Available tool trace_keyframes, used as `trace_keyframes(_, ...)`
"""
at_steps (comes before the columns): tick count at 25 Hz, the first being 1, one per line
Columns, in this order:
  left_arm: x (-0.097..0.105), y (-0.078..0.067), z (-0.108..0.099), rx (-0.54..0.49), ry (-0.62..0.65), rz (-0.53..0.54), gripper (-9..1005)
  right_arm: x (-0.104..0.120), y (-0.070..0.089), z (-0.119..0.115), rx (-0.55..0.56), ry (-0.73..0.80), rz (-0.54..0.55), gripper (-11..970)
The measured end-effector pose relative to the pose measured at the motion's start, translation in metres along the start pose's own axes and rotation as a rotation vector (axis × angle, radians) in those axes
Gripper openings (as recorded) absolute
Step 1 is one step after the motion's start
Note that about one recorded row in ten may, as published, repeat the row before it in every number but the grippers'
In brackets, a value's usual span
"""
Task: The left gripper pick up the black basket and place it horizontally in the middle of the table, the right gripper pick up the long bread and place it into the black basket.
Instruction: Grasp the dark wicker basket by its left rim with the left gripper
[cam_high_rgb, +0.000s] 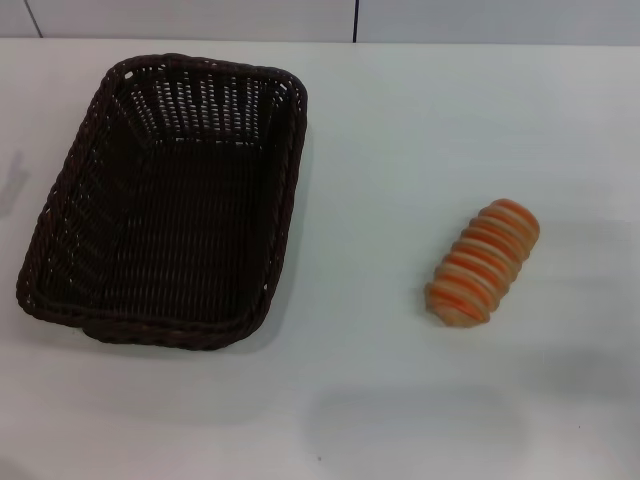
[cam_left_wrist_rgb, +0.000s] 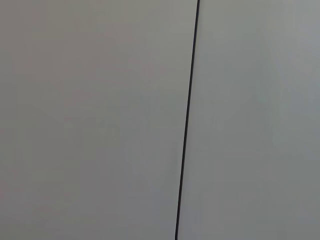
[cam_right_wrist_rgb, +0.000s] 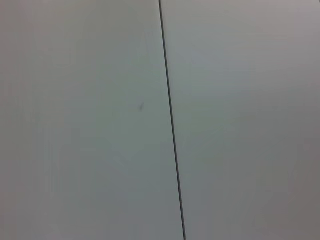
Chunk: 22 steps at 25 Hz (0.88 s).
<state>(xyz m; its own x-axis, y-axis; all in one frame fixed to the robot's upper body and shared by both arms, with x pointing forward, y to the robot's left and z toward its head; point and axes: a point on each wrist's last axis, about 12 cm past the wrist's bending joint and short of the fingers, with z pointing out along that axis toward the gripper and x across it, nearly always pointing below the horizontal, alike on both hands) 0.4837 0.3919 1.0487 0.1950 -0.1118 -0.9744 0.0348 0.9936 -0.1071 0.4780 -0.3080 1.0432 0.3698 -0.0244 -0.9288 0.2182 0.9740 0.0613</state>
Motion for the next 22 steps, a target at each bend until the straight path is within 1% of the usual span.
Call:
trace_keyframes(4, 0.0, -0.001, 0.001, 0.004, -0.001, -0.007, 814, 0.0, 0.0, 0.0, 0.0, -0.001, 0.0, 699)
trace_keyframes(5, -0.002, -0.002, 0.002, 0.025, -0.009, -0.042, 812, 0.0, 0.0, 0.001, -0.001, -0.001, -0.001, 699)
trace_keyframes(6, -0.002, -0.002, 0.002, 0.025, -0.009, -0.042, 811, 0.0, 0.0, 0.001, -0.002, 0.0, -0.001, 699)
trace_keyframes(8, -0.009, -0.003, 0.006, 0.085, -0.019, -0.122, 809, 0.0, 0.001, 0.002, -0.004, 0.0, 0.0, 699)
trace_keyframes(11, -0.033, 0.003, 0.023, 0.212, 0.013, -0.266, 805, 0.0, 0.001, 0.002, -0.004, -0.004, 0.002, 699)
trace_keyframes(12, -0.04, 0.004, 0.028, 0.24, 0.038, -0.302, 804, -0.001, 0.001, 0.002, -0.003, -0.006, 0.001, 698)
trace_keyframes(13, -0.052, 0.006, 0.038, 0.271, 0.081, -0.359, 803, -0.001, 0.001, 0.002, -0.004, -0.006, 0.001, 698)
trace_keyframes(14, -0.063, 0.004, 0.046, 0.299, 0.12, -0.378, 802, -0.001, 0.001, 0.002, -0.004, -0.006, 0.0, 698)
trace_keyframes(15, -0.072, 0.002, 0.053, 0.318, 0.161, -0.39, 801, -0.001, 0.001, 0.002, -0.004, -0.006, 0.0, 698)
trace_keyframes(18, -0.099, -0.008, 0.069, 0.363, 0.278, -0.379, 797, 0.0, 0.001, 0.003, -0.005, -0.006, 0.0, 698)
trace_keyframes(21, -0.099, -0.008, 0.069, 0.363, 0.278, -0.379, 794, -0.001, 0.002, 0.003, -0.006, -0.007, 0.001, 698)
trace_keyframes(22, -0.107, -0.012, 0.073, 0.37, 0.321, -0.375, 792, 0.0, 0.002, 0.003, -0.006, -0.007, 0.001, 698)
